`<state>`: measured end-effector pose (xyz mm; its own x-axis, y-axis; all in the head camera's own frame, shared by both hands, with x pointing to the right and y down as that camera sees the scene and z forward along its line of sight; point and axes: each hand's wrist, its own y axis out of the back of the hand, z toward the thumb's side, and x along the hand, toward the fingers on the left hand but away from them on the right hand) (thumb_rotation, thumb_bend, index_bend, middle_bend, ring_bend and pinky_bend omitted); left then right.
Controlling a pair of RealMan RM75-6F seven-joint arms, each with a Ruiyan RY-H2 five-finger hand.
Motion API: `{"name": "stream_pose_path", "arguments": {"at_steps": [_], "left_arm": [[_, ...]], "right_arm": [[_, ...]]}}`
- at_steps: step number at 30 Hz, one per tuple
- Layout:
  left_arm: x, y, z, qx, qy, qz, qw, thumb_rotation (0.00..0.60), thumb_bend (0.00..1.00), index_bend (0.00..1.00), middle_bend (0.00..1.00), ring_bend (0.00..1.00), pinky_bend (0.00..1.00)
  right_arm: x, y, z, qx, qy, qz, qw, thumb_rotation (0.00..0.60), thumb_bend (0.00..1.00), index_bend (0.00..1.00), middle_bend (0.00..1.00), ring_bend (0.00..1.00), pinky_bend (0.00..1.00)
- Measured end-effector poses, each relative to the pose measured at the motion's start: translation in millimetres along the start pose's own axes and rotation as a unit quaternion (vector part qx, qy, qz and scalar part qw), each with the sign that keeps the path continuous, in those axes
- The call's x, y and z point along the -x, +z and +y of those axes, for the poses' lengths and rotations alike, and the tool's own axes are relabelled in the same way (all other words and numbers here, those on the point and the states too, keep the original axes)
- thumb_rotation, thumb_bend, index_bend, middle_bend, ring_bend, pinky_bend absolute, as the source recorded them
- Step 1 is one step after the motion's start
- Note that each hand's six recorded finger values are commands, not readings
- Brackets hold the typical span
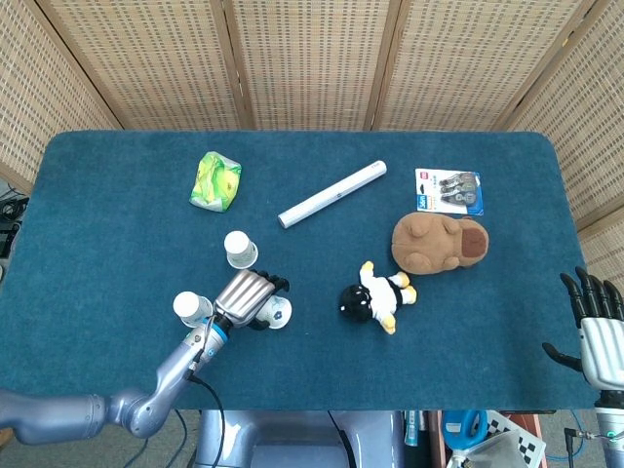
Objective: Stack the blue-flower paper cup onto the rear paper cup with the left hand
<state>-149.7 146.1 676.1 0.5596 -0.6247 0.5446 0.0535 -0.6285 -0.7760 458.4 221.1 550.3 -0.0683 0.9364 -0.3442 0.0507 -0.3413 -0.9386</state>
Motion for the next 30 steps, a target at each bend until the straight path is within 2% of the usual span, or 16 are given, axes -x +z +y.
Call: {"name": "stream_pose_path", "arguments": {"at_steps": [10,19,24,30], "left_arm": [[5,-2,26,0.0,0.022,0.007,0.9997,0.6,0.18,0.37,0.47,0.43,0.53],[-1,-17,70,-0.026,0.068,0.03,0.9969,0.6,0.18,0.38,0.47,0.44,0.53],[-9,-39,102,-0.042,0.089,0.068,0.9928,0.6,0.18,0.4,0.48,0.44,0.53],[-17,-77,119,-0.057,0.063,0.145,0.9858,0.6,0.18,0.4,0.48,0.44,0.53]], "right_arm": [[0,0,-1,0.0,0.002,-0.001,1.0,0.6,0.0,0.0,0.0,0.0,0.0],[0,0,-2,-0.001,0.004,-0.002,1.0,0.6,0.0,0.0,0.0,0.0,0.0],[1,-1,-4,-0.002,0.008,-0.004,1.0,0.6,0.0,0.0,0.0,0.0,0.0],[3,-2,-5,-0.003,0.01,-0.007,0.9999,0.6,0.0,0.0,0.0,0.0,0.0]]}}
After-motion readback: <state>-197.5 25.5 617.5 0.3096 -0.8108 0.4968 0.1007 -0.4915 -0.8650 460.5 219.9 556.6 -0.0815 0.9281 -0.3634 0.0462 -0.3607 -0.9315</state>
